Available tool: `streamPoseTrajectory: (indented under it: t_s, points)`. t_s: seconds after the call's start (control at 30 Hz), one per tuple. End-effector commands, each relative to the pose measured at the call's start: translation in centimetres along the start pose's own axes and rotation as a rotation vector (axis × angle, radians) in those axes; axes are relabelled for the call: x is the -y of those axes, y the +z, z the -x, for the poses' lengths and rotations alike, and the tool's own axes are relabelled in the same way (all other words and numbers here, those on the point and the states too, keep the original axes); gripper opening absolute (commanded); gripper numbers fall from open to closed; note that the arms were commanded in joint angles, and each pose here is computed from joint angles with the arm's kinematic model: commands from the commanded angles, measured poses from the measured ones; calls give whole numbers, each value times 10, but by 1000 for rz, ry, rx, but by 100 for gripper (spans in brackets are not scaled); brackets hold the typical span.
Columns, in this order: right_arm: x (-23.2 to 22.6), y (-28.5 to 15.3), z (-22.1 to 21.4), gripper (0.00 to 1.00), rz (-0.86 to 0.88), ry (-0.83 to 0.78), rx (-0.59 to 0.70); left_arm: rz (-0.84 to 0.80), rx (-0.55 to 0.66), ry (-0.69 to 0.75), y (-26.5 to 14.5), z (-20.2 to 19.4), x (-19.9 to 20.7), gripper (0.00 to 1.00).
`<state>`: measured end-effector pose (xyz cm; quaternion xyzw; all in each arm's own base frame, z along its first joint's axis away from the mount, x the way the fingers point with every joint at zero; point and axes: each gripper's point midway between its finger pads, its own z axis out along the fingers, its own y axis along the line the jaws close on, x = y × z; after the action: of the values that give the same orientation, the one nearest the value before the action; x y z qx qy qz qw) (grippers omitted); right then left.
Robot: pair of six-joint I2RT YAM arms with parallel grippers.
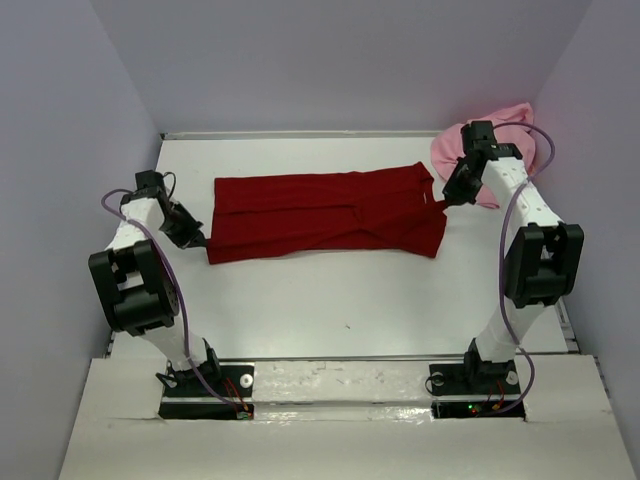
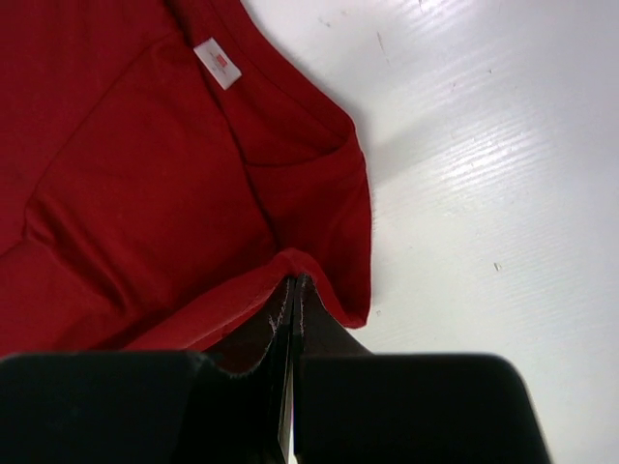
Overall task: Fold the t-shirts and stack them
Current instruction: Fold the other side of the tshirt into a rectangle
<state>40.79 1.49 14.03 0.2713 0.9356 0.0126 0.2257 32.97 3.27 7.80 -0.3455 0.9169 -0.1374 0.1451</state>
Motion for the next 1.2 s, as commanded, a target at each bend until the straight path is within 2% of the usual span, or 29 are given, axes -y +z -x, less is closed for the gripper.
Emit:
streamPoseTrajectory:
  t_s: [0.0, 0.67, 1.17]
  points:
    - [-5, -6, 30, 0, 20, -2, 70, -17, 42, 5, -12, 20, 9, 0]
    - [-18, 13, 52, 0, 30, -24, 70, -21, 61, 52, -8, 56, 23, 0]
    - [-29, 23, 63, 0, 52, -22, 73, -94, 110, 125, -11, 86, 62, 2]
